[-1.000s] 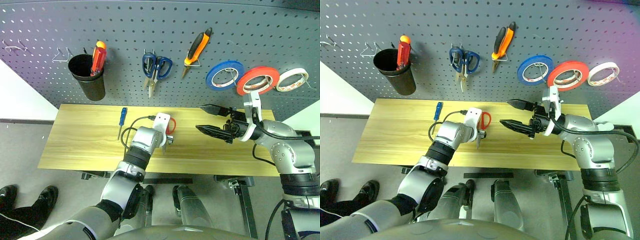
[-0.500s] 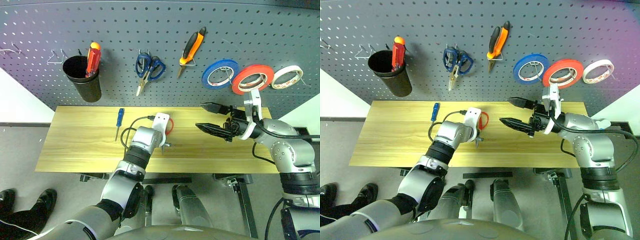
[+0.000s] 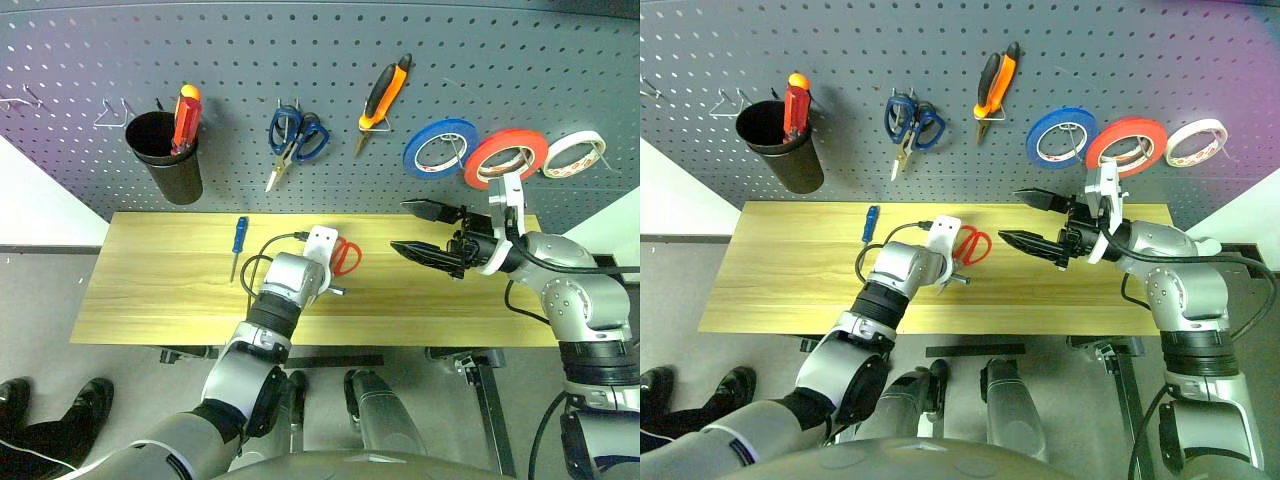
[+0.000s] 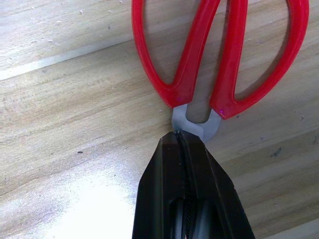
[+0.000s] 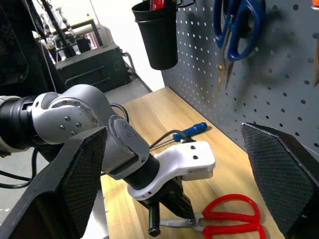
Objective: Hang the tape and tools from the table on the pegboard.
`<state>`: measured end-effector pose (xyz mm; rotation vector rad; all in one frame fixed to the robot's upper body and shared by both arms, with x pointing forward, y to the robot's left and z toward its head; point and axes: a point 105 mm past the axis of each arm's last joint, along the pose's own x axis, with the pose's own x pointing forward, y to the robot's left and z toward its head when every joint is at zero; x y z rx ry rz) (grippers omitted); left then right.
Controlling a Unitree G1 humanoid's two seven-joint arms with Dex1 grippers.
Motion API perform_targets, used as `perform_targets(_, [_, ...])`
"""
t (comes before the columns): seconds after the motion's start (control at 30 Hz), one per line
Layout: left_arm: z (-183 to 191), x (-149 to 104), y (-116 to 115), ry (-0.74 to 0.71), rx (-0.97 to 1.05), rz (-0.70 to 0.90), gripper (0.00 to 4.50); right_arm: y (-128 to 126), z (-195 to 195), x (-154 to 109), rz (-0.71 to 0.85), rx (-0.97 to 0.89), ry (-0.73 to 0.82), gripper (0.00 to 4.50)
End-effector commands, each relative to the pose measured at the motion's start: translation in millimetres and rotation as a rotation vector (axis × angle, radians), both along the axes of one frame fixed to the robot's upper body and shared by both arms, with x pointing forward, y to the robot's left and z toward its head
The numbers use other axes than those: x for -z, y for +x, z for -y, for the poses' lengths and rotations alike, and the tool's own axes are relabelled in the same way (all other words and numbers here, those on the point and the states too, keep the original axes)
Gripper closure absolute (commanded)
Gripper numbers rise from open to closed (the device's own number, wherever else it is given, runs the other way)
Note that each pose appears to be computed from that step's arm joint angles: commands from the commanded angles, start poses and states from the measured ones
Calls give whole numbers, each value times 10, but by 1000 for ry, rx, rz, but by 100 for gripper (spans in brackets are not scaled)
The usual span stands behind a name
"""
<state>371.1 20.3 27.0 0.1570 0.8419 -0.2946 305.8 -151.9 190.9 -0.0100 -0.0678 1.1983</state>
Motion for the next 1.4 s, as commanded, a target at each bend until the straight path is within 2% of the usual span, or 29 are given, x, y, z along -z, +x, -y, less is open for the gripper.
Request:
perform_targets(0.03, [98,-61,-15,0,13,25,447,3,1,-123,57,-1,9,0])
perform_targets(0.27, [67,-82,-14,4,24,16,447,18,3,-114,57,3,9,0])
perform_targets(0.47, [51,-400,33,1,38,103,447,34,-12,-105,54,3,9,0])
perform_targets(0.57, [32,-478,-6,12,48,128,447,33,-21,-86,52,1,6,0])
perform_targets(0.8, [2,-396,-26,71,136,160,447,49,-44,-94,54,-3,9,0])
perform_targets(0.83, [-6,-418,10,88,153,199,430,52,-45,-93,52,-3,9,0])
perform_targets(0.93, [-11,-378,-3,39,128,160,363,54,-44,-85,49,-1,5,0])
perform_targets(1.2, [51,-262,-69,6,121,62,106,53,-62,-107,58,-1,3,0])
perform_targets(1.4, [-12,-195,-15,32,153,47,106,72,-49,-102,60,14,0,0])
